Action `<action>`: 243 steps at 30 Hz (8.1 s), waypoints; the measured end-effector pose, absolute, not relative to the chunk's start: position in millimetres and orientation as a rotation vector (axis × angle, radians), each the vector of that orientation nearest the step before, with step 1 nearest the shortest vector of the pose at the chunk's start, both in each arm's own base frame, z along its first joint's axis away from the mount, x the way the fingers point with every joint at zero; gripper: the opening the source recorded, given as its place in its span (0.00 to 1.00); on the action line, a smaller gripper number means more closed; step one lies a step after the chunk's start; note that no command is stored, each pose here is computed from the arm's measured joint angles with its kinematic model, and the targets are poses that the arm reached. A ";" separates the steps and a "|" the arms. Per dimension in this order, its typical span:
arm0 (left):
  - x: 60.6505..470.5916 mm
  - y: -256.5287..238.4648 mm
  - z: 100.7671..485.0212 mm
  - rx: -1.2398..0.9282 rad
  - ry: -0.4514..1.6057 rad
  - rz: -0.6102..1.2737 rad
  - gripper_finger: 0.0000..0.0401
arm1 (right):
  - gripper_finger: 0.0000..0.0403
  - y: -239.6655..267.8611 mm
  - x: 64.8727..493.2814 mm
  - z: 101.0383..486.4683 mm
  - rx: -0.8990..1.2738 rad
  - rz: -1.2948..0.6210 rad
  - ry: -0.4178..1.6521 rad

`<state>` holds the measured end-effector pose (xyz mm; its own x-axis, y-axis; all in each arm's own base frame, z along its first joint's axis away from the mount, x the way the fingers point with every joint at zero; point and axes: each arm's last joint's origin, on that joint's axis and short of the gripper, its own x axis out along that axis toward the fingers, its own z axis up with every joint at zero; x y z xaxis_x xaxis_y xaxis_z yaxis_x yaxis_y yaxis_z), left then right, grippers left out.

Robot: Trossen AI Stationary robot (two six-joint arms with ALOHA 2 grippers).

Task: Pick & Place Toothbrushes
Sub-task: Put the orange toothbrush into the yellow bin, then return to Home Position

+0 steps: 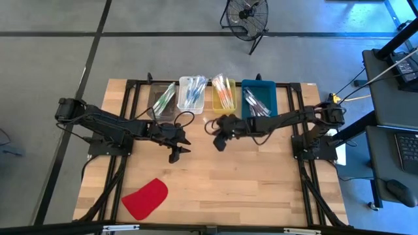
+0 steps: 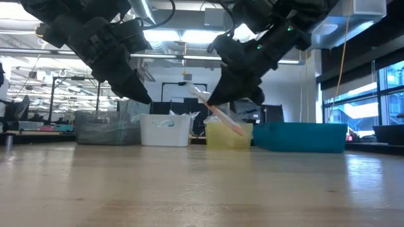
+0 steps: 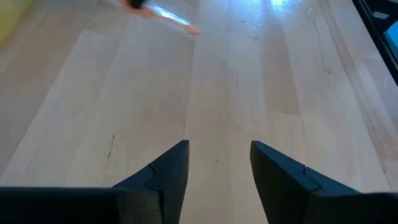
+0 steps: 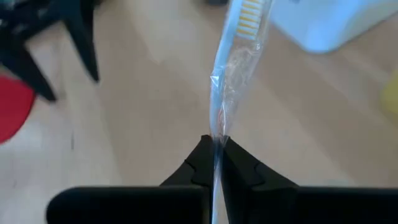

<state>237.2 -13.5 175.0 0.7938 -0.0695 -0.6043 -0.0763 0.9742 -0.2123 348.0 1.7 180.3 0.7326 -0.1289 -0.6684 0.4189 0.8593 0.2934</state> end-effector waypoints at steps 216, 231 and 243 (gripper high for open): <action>94.2 0.9 174.5 -0.089 -0.001 0.149 0.01 | 0.08 2.6 108.0 166.0 0.185 -0.013 0.046; 94.6 -0.2 172.7 -0.109 0.007 0.112 0.01 | 0.02 2.2 96.9 170.3 0.143 -0.008 -0.023; 96.7 -0.4 170.6 -0.104 -0.055 0.107 0.01 | 0.09 -0.6 96.8 172.2 0.161 -0.102 -0.054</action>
<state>96.7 -0.4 170.6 0.9928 0.1093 0.0493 -0.1036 0.9889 -0.1062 96.8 -0.6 172.2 0.9933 -0.1059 0.0457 0.0972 0.9819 0.1625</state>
